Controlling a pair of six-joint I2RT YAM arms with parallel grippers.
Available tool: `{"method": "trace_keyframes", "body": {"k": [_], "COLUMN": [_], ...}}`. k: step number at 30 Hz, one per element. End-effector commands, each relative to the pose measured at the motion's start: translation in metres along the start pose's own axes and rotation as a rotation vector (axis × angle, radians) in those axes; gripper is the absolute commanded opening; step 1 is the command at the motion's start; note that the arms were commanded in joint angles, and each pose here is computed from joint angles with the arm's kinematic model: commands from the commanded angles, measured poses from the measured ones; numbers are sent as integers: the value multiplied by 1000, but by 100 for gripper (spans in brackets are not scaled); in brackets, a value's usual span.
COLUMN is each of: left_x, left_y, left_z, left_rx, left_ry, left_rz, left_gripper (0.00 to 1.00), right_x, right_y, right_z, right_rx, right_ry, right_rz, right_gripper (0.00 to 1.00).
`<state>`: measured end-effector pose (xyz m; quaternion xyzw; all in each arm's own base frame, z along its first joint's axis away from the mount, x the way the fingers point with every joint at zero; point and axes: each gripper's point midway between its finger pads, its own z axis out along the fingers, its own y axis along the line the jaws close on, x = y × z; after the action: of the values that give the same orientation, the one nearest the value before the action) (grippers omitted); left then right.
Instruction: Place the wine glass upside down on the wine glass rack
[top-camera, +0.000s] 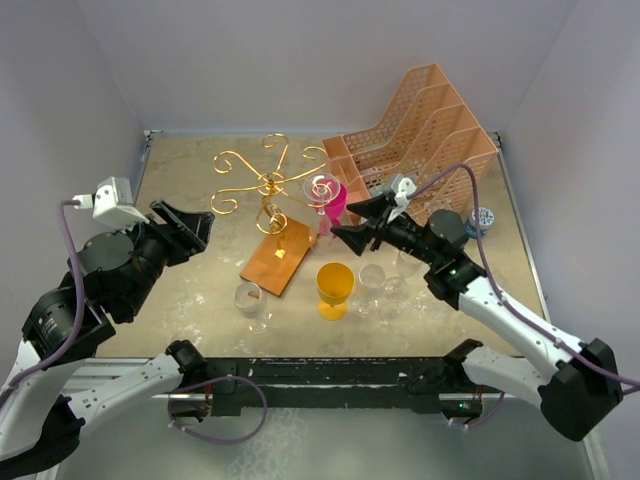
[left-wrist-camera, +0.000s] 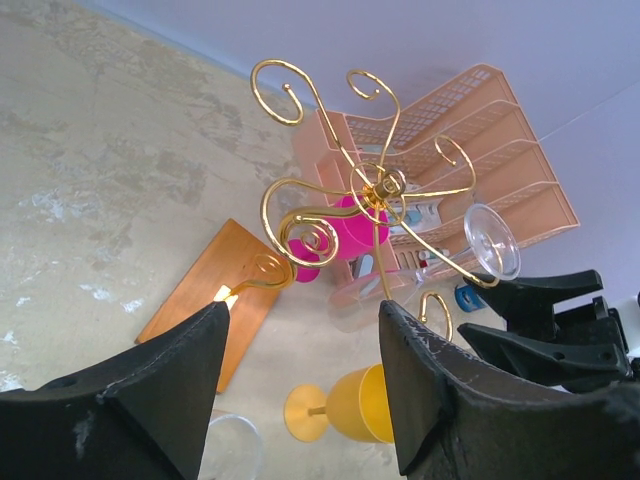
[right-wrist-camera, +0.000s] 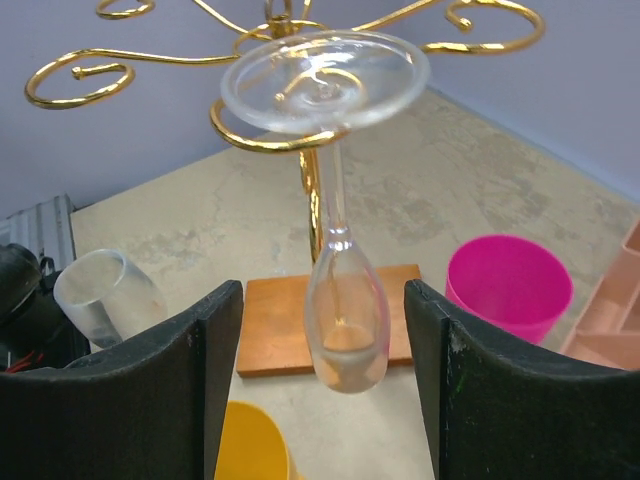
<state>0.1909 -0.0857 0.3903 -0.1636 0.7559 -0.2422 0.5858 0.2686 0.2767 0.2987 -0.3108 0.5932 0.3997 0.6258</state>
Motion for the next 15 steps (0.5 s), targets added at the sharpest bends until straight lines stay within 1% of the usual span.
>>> {"method": "trace_keyframes", "body": {"k": [1, 5, 7, 9, 13, 15], "left_x": [-14, -17, -17, -17, -19, -19], "left_y": [-10, -11, -11, -11, -10, -11], "left_z": [-6, -9, -10, -10, -12, -13], "left_rx": [39, 49, 53, 54, 60, 67], "left_ry": [-21, -25, -25, -25, -28, -28], "left_rz": [21, 27, 28, 32, 30, 25], "left_gripper": [59, 60, 60, 60, 60, 60], "right_x": [5, 3, 6, 8, 4, 4], "right_y": [-14, -39, -45, -49, -48, -42], "right_z": [-30, -69, -92, -117, -154, -163], "right_rx": [178, 461, 589, 699, 824, 837], "right_ry": [66, 134, 179, 230, 312, 368], "right_rz": [76, 193, 280, 315, 321, 340], "right_gripper": [67, 68, 67, 67, 66, 65]}}
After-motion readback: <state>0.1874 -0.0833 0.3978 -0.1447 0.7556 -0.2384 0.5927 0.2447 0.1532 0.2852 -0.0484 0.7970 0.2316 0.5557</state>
